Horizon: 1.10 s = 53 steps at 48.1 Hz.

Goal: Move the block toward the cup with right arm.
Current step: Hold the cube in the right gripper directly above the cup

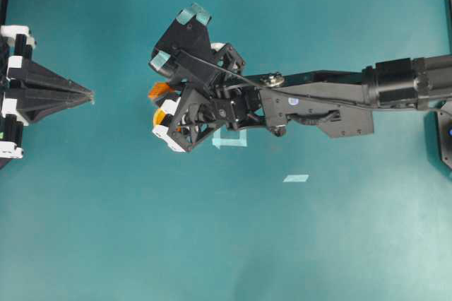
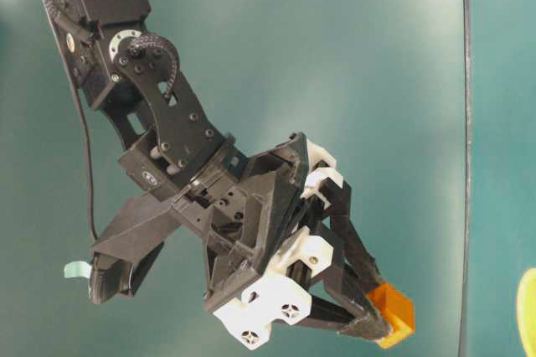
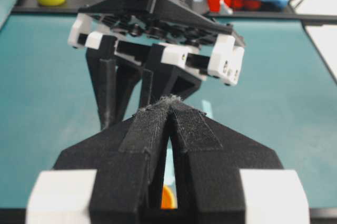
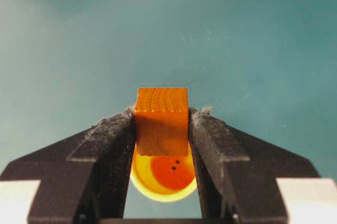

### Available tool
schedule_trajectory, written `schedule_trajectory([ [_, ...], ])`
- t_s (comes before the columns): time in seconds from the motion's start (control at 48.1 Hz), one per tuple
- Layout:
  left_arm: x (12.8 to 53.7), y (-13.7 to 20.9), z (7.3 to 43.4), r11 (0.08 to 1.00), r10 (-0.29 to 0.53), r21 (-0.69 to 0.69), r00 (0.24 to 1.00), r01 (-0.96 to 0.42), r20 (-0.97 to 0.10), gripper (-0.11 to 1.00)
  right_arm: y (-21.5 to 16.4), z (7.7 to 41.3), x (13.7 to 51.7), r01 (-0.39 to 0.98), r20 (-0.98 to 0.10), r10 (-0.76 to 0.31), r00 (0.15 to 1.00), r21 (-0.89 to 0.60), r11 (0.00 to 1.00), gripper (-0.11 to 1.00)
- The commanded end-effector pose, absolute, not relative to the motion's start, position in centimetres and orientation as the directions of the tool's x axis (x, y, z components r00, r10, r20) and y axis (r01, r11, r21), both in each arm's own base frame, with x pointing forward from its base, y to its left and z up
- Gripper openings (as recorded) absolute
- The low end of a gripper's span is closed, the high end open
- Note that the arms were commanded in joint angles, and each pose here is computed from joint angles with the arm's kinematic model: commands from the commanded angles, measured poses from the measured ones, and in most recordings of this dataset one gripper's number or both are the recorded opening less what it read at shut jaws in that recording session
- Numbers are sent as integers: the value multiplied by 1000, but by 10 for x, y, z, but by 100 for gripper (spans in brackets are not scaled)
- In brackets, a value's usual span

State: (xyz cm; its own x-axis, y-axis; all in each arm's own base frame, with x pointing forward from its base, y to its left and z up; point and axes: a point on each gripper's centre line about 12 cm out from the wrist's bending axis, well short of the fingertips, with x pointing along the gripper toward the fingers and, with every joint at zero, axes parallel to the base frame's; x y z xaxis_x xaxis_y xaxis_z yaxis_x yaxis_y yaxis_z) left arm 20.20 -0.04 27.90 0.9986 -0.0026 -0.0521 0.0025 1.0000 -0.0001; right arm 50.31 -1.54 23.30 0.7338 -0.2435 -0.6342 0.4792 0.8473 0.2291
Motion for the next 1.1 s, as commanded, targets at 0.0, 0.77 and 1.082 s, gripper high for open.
schedule_trajectory([
  [0.0,205,0,287,1000,-3,1,999,3,-34,0,-14,254,504,461,-595,-238,768,255,850,40],
  [0.77,205,0,288,1000,-3,1,1000,3,-31,0,-13,254,504,464,-598,-239,765,255,849,40],
  [1.082,205,0,288,1000,-3,0,999,3,-32,0,-13,254,504,464,-599,-239,764,254,849,40],
])
